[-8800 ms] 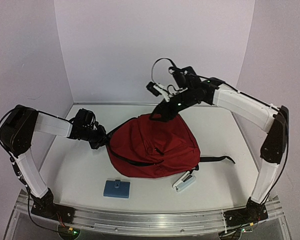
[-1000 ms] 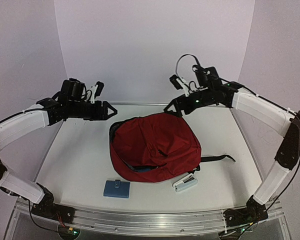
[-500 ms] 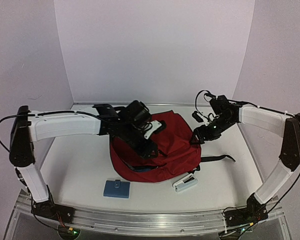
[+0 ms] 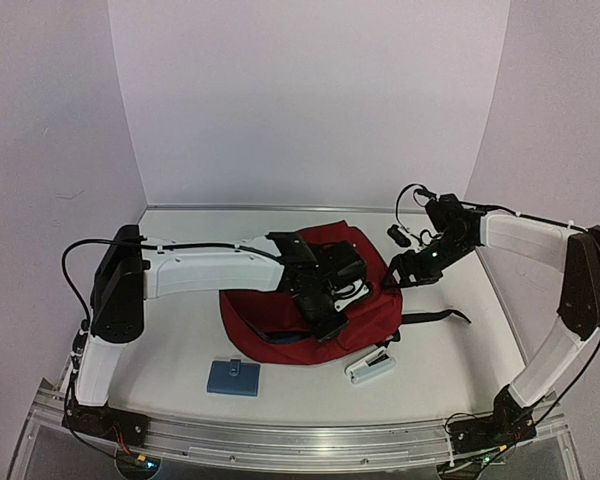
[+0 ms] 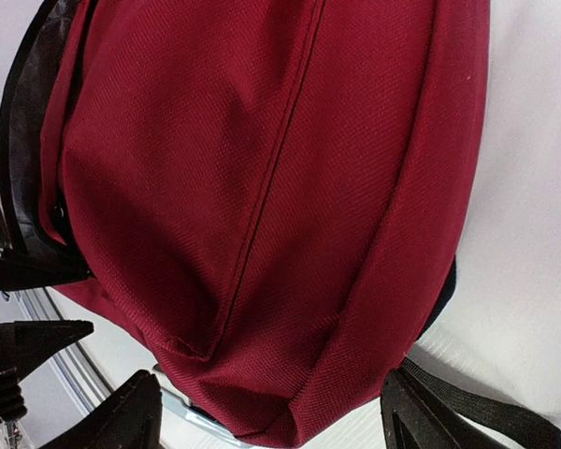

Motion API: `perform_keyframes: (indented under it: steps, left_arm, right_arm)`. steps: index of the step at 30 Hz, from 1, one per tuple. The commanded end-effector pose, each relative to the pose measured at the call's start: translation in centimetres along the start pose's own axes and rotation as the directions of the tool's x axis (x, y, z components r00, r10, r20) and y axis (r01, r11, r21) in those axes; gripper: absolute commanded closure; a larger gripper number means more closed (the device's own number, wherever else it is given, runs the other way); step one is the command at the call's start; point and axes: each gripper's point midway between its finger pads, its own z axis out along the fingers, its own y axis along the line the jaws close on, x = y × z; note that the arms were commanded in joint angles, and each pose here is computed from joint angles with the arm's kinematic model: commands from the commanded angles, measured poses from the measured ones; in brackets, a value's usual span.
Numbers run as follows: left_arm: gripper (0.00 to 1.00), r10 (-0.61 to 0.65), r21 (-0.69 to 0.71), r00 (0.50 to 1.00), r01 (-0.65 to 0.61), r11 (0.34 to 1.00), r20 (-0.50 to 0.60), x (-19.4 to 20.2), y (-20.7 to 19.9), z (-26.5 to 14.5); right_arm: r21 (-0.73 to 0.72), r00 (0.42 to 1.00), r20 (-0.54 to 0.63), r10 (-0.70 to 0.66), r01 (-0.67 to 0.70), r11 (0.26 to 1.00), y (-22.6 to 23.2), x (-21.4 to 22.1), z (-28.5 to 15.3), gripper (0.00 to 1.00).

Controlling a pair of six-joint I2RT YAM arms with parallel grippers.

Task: Pack the student bag
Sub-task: Zip the student bag at the center of the board.

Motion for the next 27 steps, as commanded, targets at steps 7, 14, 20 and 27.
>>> perform_keyframes:
  steps: [7, 14, 20, 27]
  left_arm:
    - [0.63, 0.034, -0.081, 0.997, -0.040, 0.996, -0.063, -0.3, 1.1, 1.2]
    - [0.67, 0.032, -0.099, 0.994, -0.042, 0.994, -0.101, 0.4, 1.4, 2.5]
    - [0.70, 0.043, -0.095, 0.988, -0.057, 0.994, -0.146, 1.4, 0.8, 3.0]
    - [0.95, 0.029, -0.098, 0.997, -0.035, 0.995, -0.071, 0.3, 0.8, 0.3]
  right_arm:
    - [-0.034, 0.998, -0.048, 0.027, -0.029, 0.999, 0.0, 1.3, 1.3, 0.22]
    - [-0.028, 0.998, -0.054, 0.033, -0.034, 0.999, -0.1, 1.5, 1.4, 0.22]
    - [-0.034, 0.998, -0.054, 0.033, -0.035, 0.999, -0.1, 1.5, 1.4, 0.23]
    - [-0.012, 0.997, -0.067, 0.034, -0.035, 0.999, -0.6, 1.7, 1.8, 0.36]
